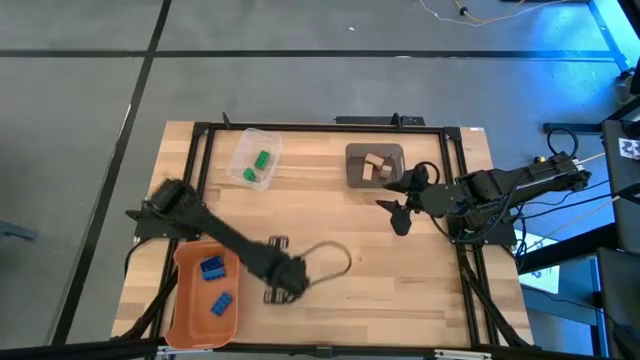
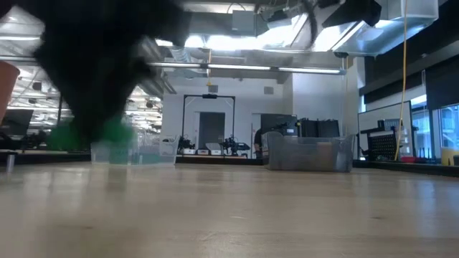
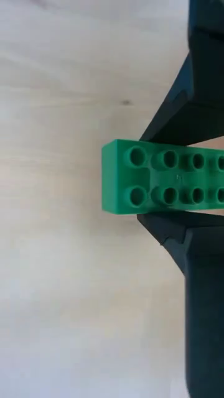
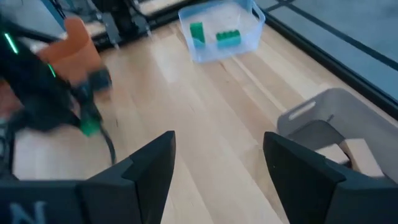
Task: Sort & place blocks by color
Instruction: Put the green game piece into the transparent bin
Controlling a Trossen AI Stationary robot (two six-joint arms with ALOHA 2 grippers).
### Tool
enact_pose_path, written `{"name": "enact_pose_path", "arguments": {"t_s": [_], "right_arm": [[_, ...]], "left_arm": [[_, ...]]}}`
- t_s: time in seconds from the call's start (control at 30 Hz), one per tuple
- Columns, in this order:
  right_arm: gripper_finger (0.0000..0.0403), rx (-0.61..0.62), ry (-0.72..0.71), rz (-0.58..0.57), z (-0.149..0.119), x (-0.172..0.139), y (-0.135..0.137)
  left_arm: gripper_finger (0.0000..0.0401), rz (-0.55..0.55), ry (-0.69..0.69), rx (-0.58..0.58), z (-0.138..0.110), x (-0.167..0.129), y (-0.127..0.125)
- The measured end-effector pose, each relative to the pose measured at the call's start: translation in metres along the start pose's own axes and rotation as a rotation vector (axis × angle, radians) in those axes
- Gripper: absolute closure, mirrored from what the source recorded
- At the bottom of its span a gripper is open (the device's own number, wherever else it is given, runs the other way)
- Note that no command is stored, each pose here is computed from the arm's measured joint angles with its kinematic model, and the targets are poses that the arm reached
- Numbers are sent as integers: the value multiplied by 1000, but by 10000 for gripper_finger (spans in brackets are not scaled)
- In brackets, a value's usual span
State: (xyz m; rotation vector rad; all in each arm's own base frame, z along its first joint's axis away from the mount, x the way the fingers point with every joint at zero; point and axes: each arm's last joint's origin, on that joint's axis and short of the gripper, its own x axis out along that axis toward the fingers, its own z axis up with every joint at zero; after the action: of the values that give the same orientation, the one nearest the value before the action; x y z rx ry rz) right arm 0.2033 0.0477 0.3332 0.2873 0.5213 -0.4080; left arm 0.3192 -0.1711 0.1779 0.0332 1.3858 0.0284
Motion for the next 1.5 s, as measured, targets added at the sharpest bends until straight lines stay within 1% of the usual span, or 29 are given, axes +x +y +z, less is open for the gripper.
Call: {"name": "enact_pose_path", "arguments": {"t_s": [0.13, 0.2, 0.27, 0.37, 0.43, 0.5, 0.6, 0.67, 0.73, 0.87, 0.93, 1.07, 1.13, 1.3, 1.43, 1.5], "right_arm": [[159, -42, 36, -21, -4, 0, -3], [159, -56, 44, -26, -5, 0, -3], [159, -75, 47, -27, -5, 0, -3], [159, -90, 49, -33, -4, 1, -5], [159, -79, 47, -39, -4, 3, -7], [159, -57, 59, -36, -4, 5, -9], [159, 5, 40, -1, -4, 12, -10], [159, 48, -7, 35, -2, 17, -8], [159, 106, -93, 83, 2, 23, -5], [159, 213, -306, 167, 9, 35, -6], [159, 256, -405, 206, 8, 41, -10], [159, 307, -518, 281, 0, 52, -20], [159, 328, -532, 332, -2, 54, -24], [159, 287, -526, 376, -2, 56, -26], [159, 206, -549, 350, 1, 56, -28], [159, 147, -558, 322, 1, 56, -28]], "left_arm": [[276, 2, -159, -68, 10, -54, 46], [276, 38, -295, -128, 14, -86, 77], [276, 86, -441, -174, 12, -119, 109], [276, 102, -683, -199, 4, -162, 153], [276, 116, -851, -228, -6, -180, 183], [276, 108, -1013, -266, -19, -191, 209], [276, 37, -1193, -276, -38, -190, 232], [276, -4, -1275, -289, -48, -183, 239], [276, -41, -1345, -305, -55, -172, 242], [276, -148, -1468, -305, -61, -150, 238], [276, -188, -1520, -326, -62, -143, 235], [276, -209, -1534, -357, -63, -134, 232], [276, -214, -1545, -354, -63, -135, 231], [276, -220, -1549, -349, -62, -136, 229], [276, -212, -1550, -358, -62, -136, 230], [276, -189, -1541, -378, -62, -135, 230]]}}
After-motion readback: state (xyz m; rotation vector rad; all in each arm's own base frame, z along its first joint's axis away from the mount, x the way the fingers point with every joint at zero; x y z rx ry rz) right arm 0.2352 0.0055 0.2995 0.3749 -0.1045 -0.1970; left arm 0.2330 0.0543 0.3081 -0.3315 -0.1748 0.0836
